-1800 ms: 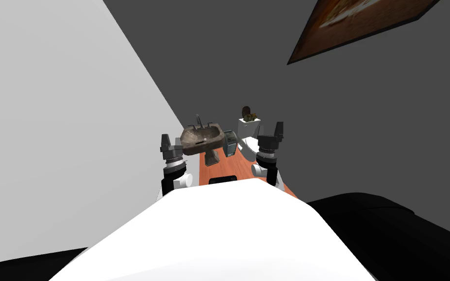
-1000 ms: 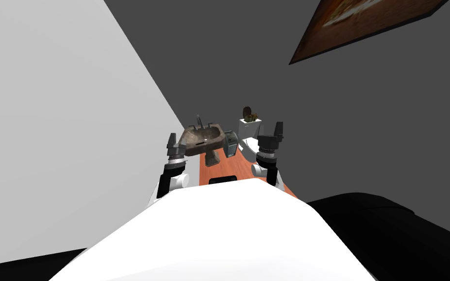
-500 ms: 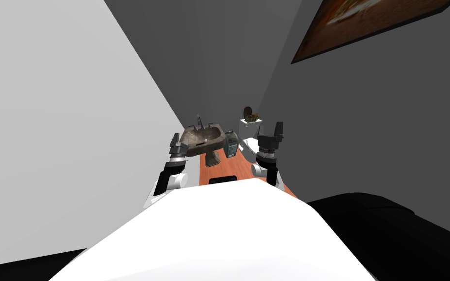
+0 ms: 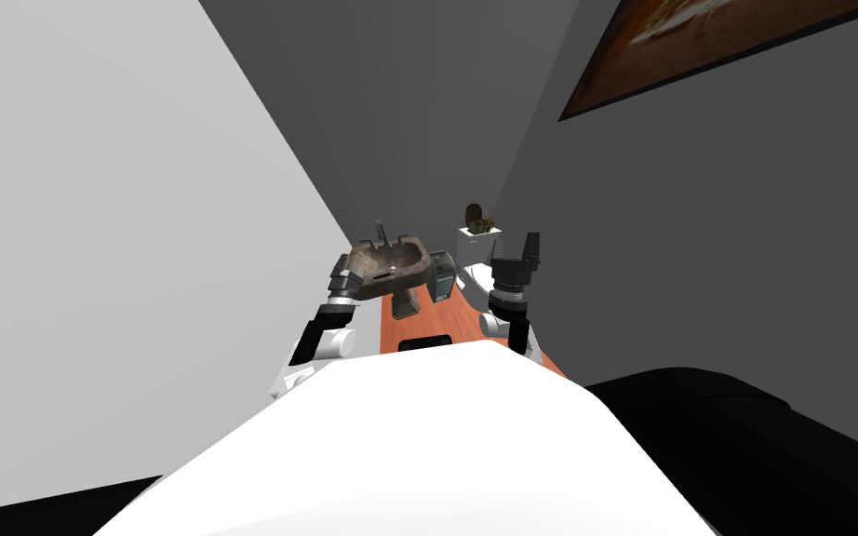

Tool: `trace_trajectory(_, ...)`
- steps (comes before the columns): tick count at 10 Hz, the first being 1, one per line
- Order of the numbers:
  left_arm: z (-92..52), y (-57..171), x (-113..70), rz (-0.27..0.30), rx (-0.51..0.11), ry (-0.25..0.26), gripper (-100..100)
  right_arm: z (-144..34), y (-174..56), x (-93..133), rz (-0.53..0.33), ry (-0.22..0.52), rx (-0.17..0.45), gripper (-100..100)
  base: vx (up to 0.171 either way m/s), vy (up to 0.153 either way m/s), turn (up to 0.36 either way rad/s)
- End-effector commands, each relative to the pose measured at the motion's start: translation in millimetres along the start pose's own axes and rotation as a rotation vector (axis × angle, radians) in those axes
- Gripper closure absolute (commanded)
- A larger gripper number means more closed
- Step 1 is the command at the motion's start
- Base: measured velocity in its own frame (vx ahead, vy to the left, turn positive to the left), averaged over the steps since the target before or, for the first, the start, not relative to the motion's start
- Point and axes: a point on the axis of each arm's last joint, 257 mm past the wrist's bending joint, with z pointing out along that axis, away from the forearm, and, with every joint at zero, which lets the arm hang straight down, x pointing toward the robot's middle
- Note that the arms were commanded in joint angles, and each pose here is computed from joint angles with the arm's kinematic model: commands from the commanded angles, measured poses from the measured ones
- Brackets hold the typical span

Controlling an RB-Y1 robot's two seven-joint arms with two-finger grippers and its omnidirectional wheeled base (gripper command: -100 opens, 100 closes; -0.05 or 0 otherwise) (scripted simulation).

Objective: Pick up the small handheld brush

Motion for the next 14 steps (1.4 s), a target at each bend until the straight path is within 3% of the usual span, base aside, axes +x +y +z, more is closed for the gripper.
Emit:
trace_trajectory(1,-0.2,7,-0.5,-0.005,-0.032,0.002,-100,0.0,0,0,0.0,0.0,0.0,0,0.013,0.004,-0.003)
trace_trajectory(5,4.4,22,4.4,-0.069,-0.115,0.033,-100,0.0,0,0,0.0,0.0,0.0,0,0.021,0.003,0.012)
trace_trajectory(7,3.4,30,4.4,-0.068,-0.145,0.031,-100,0.0,0,0,0.0,0.0,0.0,0,0.022,0.004,0.003)
trace_trajectory(8,5.4,34,7.4,-0.101,-0.173,0.047,-100,0.0,0,0,0.0,0.0,0.0,0,0.028,0.008,0.023)
trace_trajectory(10,4.0,42,7.4,-0.1,-0.204,0.045,-100,0.0,0,0,0.0,0.0,0.0,0,0.024,0.0,0.003)
trace_trajectory(14,3.0,61,14.6,-0.161,-0.315,0.073,-100,0.0,0,0,0.0,0.0,0.0,0,0.037,0.001,0.018)
